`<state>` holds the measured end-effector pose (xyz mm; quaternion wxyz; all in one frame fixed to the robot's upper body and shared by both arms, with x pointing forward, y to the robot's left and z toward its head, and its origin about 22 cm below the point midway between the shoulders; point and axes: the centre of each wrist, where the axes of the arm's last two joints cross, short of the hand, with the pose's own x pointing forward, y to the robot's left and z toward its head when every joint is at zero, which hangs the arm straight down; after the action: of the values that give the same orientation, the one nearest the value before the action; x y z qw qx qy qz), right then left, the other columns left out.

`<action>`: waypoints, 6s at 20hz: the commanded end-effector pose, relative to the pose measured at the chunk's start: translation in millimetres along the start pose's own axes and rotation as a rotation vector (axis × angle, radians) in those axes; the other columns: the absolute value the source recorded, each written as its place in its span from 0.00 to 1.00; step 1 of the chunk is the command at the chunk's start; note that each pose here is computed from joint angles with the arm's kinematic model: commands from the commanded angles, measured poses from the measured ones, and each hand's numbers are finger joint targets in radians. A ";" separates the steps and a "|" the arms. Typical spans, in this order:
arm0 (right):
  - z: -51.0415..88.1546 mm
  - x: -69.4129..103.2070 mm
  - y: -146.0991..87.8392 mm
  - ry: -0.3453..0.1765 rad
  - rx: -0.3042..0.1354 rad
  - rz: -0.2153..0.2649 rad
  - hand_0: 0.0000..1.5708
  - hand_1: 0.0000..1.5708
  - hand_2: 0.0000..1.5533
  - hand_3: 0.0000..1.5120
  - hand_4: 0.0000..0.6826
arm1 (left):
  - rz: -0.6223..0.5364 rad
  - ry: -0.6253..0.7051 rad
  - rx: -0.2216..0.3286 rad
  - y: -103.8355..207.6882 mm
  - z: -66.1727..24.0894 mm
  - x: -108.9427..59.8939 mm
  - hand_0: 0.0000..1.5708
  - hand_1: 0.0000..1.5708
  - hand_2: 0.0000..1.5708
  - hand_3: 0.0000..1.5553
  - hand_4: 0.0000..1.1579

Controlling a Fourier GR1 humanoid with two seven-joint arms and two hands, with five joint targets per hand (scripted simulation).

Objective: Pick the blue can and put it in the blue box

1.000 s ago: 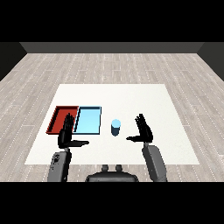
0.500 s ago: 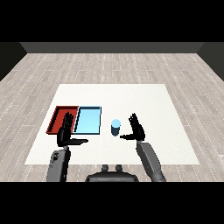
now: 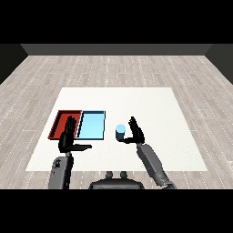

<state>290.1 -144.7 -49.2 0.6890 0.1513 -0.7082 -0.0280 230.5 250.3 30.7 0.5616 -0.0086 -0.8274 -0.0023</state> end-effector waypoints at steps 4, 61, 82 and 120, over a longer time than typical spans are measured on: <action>-16.2 -12.2 25.0 0.032 0.004 0.033 0.00 0.00 0.00 0.00 0.00 | 0.017 0.008 0.014 -3.8 12.0 1.1 0.00 0.00 0.00 0.00 0.00; -49.6 45.2 72.3 -0.025 -0.013 0.482 0.97 0.97 0.95 0.93 0.85 | 0.028 0.045 -0.082 -14.7 -16.7 -6.0 0.00 0.00 0.00 0.00 0.00; -41.1 121.1 65.8 -0.198 0.012 0.458 0.96 0.96 0.94 0.92 0.90 | 0.067 0.103 -0.184 -115.8 -32.3 -4.5 0.00 0.00 0.00 0.00 0.00; -20.9 153.1 81.8 -0.237 0.086 0.524 0.95 0.95 0.94 0.92 0.83 | 0.048 0.200 -0.213 -145.4 -51.5 -57.5 0.00 0.00 0.00 0.00 0.00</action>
<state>309.1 -101.0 112.7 0.5777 -0.0098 -0.8000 0.1614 292.1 101.9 2.3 0.6389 -0.0956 -0.7593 -0.0782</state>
